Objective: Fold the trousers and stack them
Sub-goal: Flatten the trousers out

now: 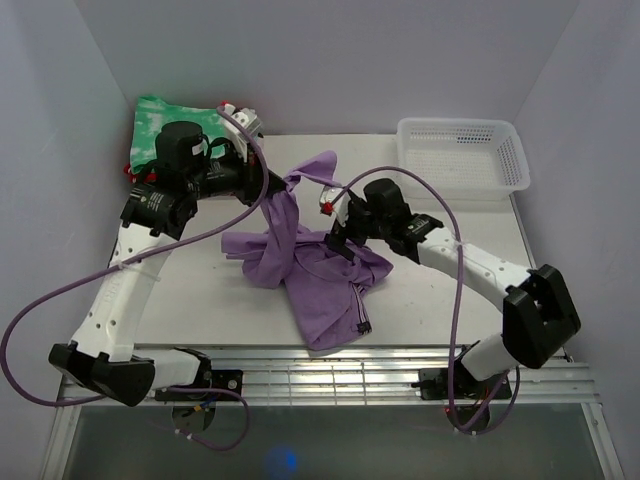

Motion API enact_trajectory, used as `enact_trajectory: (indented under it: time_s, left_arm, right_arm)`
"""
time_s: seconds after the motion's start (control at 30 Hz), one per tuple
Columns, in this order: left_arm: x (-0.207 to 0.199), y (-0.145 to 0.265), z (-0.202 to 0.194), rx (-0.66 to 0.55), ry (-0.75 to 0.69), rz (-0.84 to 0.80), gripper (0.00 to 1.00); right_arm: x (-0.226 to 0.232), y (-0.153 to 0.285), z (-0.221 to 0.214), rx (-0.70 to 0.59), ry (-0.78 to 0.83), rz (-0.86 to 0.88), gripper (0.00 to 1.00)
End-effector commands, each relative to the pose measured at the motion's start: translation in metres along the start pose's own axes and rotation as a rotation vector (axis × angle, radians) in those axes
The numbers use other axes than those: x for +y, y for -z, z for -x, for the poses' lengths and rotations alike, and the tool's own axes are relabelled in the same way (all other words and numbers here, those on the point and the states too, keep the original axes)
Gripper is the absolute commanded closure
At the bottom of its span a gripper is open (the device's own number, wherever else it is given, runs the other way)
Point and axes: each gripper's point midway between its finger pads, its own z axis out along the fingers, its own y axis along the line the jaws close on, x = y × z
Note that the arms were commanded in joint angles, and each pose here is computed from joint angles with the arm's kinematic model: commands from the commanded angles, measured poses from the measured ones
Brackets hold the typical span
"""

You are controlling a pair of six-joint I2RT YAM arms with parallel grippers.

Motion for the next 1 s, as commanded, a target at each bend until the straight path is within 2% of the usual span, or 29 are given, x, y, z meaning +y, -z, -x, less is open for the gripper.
enact_trajectory:
  time_s: [0.0, 0.07, 0.1, 0.3, 0.4, 0.53, 0.57, 0.6, 0.7, 0.77, 0.97]
  left_arm:
    - [0.013, 0.019, 0.011, -0.06, 0.041, 0.089, 1.0]
    - [0.027, 0.026, 0.013, -0.076, 0.063, 0.177, 1.0]
    - [0.045, 0.033, 0.014, -0.086, 0.073, 0.289, 1.0]
    - [0.123, 0.082, 0.023, -0.135, 0.056, 0.77, 1.0]
    - [0.152, 0.088, 0.012, -0.093, 0.077, 0.897, 1.0]
    - [0.165, 0.085, 0.001, -0.077, 0.1, 0.917, 1.0]
    - [0.167, 0.083, -0.002, -0.065, 0.108, 0.912, 1.0]
    - [0.172, 0.082, -0.006, -0.058, 0.128, 0.914, 1.0]
    - [0.178, 0.074, -0.014, -0.031, 0.173, 0.861, 1.0]
    - [0.174, 0.065, -0.017, -0.02, 0.201, 0.792, 1.0]
    - [0.175, 0.056, -0.034, 0.028, 0.253, 0.731, 1.0]
  right_arm:
    - [-0.032, -0.024, 0.027, -0.045, 0.096, -0.085, 0.09]
    - [-0.039, -0.03, 0.022, -0.022, 0.05, -0.097, 0.12]
    - [-0.039, -0.028, 0.022, -0.027, 0.008, -0.091, 0.13]
    - [0.012, 0.02, 0.034, -0.055, -0.09, 0.062, 0.14]
    - [0.042, 0.042, 0.029, -0.026, -0.069, 0.135, 0.15]
    - [0.089, 0.061, 0.009, 0.025, 0.038, 0.258, 0.17]
    - [0.095, 0.065, 0.006, 0.017, 0.124, 0.261, 0.17]
    - [0.113, 0.062, -0.011, 0.043, 0.179, 0.294, 0.17]
    - [0.128, 0.056, -0.029, 0.059, 0.371, 0.284, 0.17]
    - [0.126, 0.046, -0.026, 0.04, 0.465, 0.244, 0.17]
    - [0.153, 0.015, -0.024, -0.013, 0.713, 0.258, 0.17]
